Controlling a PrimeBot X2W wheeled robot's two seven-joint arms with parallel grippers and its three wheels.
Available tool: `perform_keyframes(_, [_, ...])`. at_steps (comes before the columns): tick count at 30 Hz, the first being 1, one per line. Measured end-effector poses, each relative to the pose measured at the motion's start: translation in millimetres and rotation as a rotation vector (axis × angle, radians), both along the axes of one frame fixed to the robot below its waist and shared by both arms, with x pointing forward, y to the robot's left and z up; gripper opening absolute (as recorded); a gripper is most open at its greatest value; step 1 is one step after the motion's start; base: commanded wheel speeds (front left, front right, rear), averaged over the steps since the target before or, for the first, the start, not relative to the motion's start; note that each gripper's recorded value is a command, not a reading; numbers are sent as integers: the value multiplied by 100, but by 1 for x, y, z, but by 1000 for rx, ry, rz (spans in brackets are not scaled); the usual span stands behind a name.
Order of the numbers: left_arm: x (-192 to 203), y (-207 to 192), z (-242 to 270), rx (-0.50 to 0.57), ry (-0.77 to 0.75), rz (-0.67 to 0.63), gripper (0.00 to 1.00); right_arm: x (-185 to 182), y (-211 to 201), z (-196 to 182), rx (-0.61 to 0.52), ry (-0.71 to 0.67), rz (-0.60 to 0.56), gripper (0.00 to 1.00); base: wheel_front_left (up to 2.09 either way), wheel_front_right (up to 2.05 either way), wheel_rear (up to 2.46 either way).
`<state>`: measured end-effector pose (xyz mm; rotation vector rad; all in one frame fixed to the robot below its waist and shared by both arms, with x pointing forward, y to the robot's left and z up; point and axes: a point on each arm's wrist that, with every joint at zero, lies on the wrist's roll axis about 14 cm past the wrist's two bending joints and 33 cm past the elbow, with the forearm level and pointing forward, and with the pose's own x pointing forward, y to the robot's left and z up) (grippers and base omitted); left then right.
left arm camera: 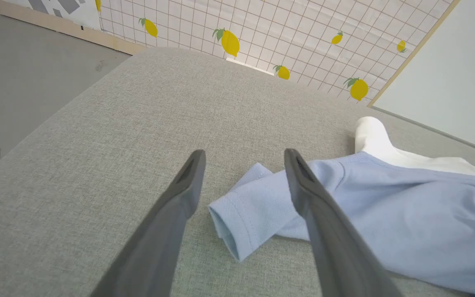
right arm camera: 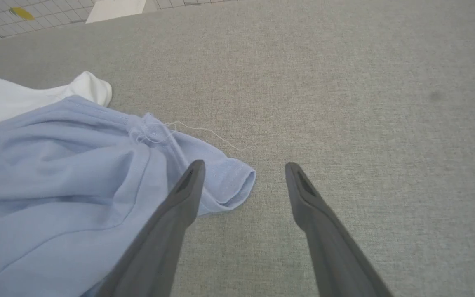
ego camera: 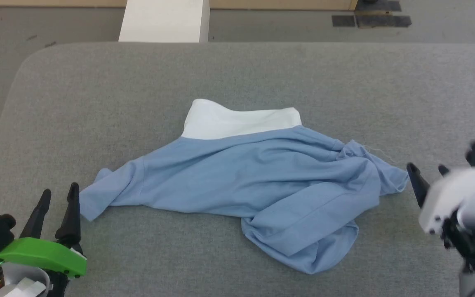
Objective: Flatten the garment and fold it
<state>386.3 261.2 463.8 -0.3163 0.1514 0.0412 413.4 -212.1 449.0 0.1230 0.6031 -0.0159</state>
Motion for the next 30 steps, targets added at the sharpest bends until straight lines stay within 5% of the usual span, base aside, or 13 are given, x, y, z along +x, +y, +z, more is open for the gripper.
perform_keyframes(11, [24, -1, -5, 51, -2, -46, 100, 17, 17, -47, -202, 431, 106, 100, 0, 0, 0])
perform_keyframes(21, [25, 7, -25, 65, 53, -39, 100, 15, 30, -83, -225, 573, 167, 100, 0, 0, 0])
perform_keyframes(22, [25, 7, -27, 66, 58, -41, 100, 14, 30, -84, -221, 581, 168, 55, 0, 0, 0])
perform_keyframes(24, [25, 7, -29, 66, 65, -42, 100, 15, 31, -84, -210, 588, 171, 0, 0, 0, 0])
perform_keyframes(30, [23, 4, -26, 67, 69, -56, 100, 18, 34, -71, -162, 520, 158, 0, 0, 0, 0])
